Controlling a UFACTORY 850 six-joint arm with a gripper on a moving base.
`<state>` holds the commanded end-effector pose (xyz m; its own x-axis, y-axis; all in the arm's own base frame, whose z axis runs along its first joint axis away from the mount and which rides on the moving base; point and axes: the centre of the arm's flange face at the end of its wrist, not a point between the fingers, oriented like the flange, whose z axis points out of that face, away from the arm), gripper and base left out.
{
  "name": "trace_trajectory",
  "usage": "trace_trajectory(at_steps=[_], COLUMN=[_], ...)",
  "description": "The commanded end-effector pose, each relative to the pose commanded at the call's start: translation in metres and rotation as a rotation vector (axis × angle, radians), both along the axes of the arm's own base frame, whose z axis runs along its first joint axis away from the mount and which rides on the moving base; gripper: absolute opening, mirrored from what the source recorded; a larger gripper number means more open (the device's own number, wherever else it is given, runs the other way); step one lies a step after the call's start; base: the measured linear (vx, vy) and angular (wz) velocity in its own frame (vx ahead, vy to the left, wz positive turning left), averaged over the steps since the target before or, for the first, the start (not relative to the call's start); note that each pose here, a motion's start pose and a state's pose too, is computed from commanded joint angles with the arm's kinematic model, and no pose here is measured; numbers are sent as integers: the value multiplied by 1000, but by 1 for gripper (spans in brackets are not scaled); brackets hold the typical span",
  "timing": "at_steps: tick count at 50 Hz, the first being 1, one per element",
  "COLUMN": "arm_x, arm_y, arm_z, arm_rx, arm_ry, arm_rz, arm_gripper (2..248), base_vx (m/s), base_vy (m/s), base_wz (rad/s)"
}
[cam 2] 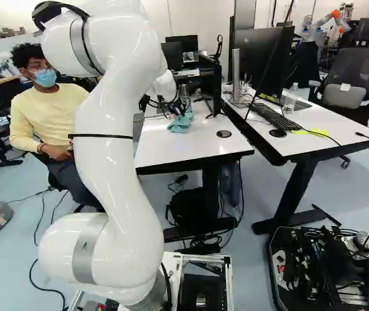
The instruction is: Clean the table with the green towel
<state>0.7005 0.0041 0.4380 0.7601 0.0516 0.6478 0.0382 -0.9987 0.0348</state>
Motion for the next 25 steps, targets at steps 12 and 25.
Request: trace_trajectory(at_steps=[12,25], arm_x=[0,-2], arm_y=[0,0], arm_z=[-1,-3], arm_rx=[0,-1], arm_ry=[4,38], arm_rz=[0,-1], arm_gripper=[56,56], base_vx=[0,0], base_vy=[0,0], base_wz=[0,0])
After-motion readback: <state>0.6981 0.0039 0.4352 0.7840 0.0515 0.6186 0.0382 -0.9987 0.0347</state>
